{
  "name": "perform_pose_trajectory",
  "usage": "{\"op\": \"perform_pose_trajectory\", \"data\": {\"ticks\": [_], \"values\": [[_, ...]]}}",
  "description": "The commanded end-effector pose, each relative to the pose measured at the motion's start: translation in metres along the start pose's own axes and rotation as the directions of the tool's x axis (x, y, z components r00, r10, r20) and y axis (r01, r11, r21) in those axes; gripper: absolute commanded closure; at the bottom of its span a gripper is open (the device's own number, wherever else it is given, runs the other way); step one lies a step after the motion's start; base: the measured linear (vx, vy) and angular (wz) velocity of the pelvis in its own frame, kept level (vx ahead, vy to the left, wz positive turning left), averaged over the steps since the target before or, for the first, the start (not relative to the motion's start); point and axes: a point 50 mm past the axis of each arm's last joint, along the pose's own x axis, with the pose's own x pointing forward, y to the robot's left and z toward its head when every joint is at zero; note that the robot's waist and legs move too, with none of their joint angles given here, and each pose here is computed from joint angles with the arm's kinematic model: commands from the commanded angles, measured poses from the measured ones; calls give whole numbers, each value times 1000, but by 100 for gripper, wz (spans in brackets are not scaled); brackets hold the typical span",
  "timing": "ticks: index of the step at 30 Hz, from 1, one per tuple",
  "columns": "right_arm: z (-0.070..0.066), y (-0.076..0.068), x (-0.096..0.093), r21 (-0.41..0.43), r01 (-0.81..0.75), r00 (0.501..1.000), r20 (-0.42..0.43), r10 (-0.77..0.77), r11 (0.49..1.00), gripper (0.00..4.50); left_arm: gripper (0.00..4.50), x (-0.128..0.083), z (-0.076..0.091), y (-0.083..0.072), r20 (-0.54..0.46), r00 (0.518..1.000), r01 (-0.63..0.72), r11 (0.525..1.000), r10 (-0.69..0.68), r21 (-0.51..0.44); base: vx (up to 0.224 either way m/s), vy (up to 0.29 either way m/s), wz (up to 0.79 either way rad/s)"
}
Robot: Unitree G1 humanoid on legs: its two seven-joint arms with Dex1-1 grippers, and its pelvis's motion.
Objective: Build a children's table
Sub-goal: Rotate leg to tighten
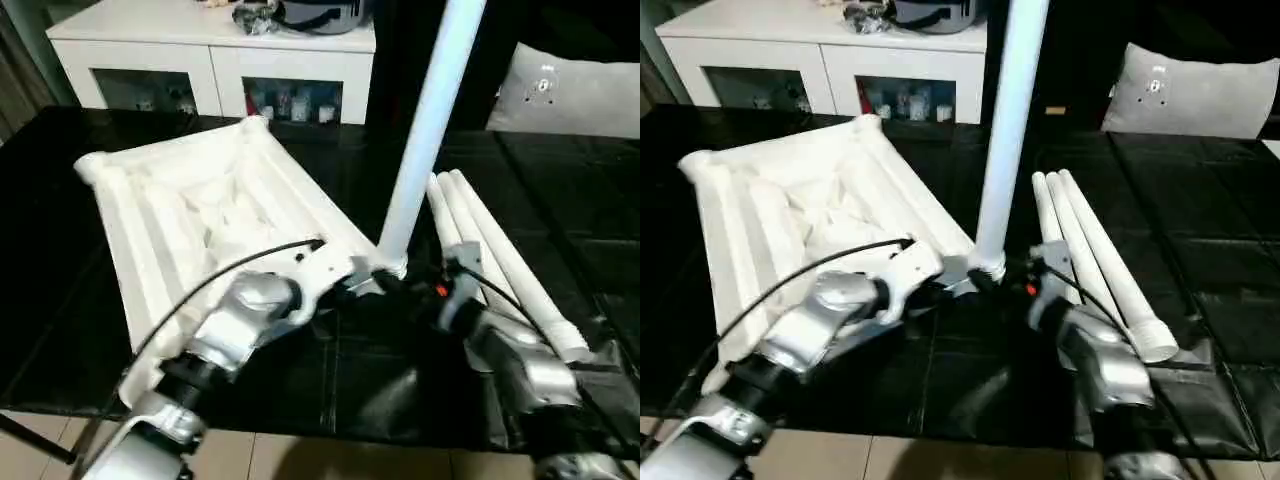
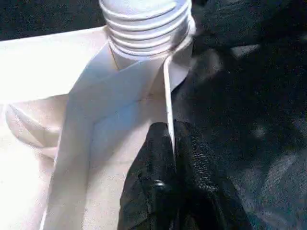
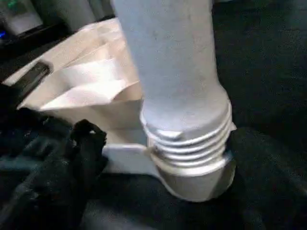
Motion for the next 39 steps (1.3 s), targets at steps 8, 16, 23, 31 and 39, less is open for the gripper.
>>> {"op": "perform_pose_trajectory", "data": {"ticks": [8,16,23,31,39], "values": [[21,6,-2,-132,-216,975,-75,207,968,4,450,-24,-40,-14,-180,936,322,943,-303,87,0,0,0],[17,18,-5,-81,-367,924,-143,354,927,40,450,-38,-42,-14,-196,892,429,900,-408,80,0,0,0],[14,23,-4,-37,-419,899,-155,409,907,112,450,-43,-44,-16,-199,872,468,881,-447,73,0,0,0],[9,27,-2,10,-439,887,-155,435,899,184,450,-43,-44,-16,-197,873,467,882,-447,68,0,0,0],[0,33,-5,63,-446,882,-136,450,893,204,450,-41,-43,-18,-176,881,455,888,-439,61,0,0,0]]}}
